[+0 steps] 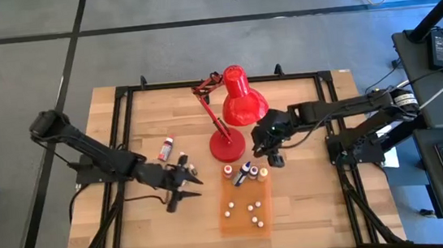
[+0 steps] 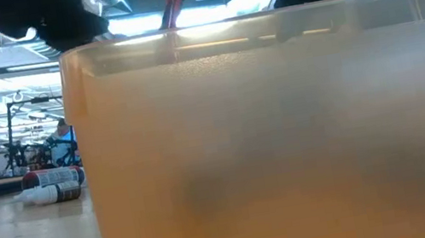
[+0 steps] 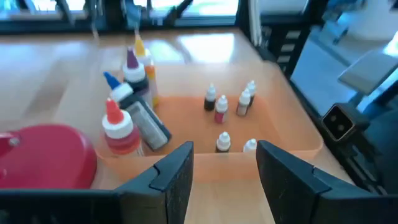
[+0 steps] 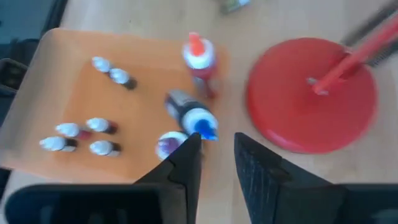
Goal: Pick & Place food coloring
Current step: Adjust the large blue food coloring bottle in the orange bin
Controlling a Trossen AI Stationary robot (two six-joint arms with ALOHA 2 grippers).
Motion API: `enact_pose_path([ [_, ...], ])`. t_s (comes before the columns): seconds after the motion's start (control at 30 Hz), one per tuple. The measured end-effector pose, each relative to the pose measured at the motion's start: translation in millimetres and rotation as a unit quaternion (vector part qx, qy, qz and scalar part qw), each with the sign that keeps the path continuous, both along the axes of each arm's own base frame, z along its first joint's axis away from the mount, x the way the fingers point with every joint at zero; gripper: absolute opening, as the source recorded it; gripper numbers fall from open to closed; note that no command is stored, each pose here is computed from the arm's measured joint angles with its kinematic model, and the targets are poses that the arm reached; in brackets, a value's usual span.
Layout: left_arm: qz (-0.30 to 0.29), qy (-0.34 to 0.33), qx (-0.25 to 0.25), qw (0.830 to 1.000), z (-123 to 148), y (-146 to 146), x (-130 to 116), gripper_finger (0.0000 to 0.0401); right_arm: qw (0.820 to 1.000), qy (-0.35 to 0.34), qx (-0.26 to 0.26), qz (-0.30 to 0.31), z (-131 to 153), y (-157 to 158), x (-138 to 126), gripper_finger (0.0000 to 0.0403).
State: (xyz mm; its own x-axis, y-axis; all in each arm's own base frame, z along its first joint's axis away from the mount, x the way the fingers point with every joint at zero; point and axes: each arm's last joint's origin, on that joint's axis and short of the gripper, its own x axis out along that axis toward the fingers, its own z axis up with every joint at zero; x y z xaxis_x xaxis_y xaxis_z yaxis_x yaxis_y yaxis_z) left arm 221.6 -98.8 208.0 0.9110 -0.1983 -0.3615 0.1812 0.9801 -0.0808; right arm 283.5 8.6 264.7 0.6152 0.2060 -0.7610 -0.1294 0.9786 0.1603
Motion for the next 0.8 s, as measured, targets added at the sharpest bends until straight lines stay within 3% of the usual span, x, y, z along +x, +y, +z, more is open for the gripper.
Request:
enact_pose_path([
  [0.27, 0.003, -0.065, 0.020, 0.998, -12.8, 15.3, -28.9, 0.0170, 0.999, -0.041, -0.006, -0.010, -12.4, -10.7, 3.1, 0.0108],
  [0.5, 0.014, -0.067, 0.025, 0.997, -17.1, 17.1, -31.4, 0.0171, 0.999, -0.040, 0.008, -0.020, -31.7, -10.0, 0.0, 0.0198],
  [0.6, 0.006, -0.069, 0.049, 0.996, -18.4, 17.0, -31.2, 0.0169, 0.999, -0.040, 0.007, -0.018, -35.9, -9.8, -1.1, 0.0233],
  [0.8, 0.003, -0.071, 0.066, 0.995, -18.5, 17.1, -31.2, 0.0170, 0.999, -0.038, 0.006, -0.023, -41.9, -11.9, -1.9, 0.0260],
])
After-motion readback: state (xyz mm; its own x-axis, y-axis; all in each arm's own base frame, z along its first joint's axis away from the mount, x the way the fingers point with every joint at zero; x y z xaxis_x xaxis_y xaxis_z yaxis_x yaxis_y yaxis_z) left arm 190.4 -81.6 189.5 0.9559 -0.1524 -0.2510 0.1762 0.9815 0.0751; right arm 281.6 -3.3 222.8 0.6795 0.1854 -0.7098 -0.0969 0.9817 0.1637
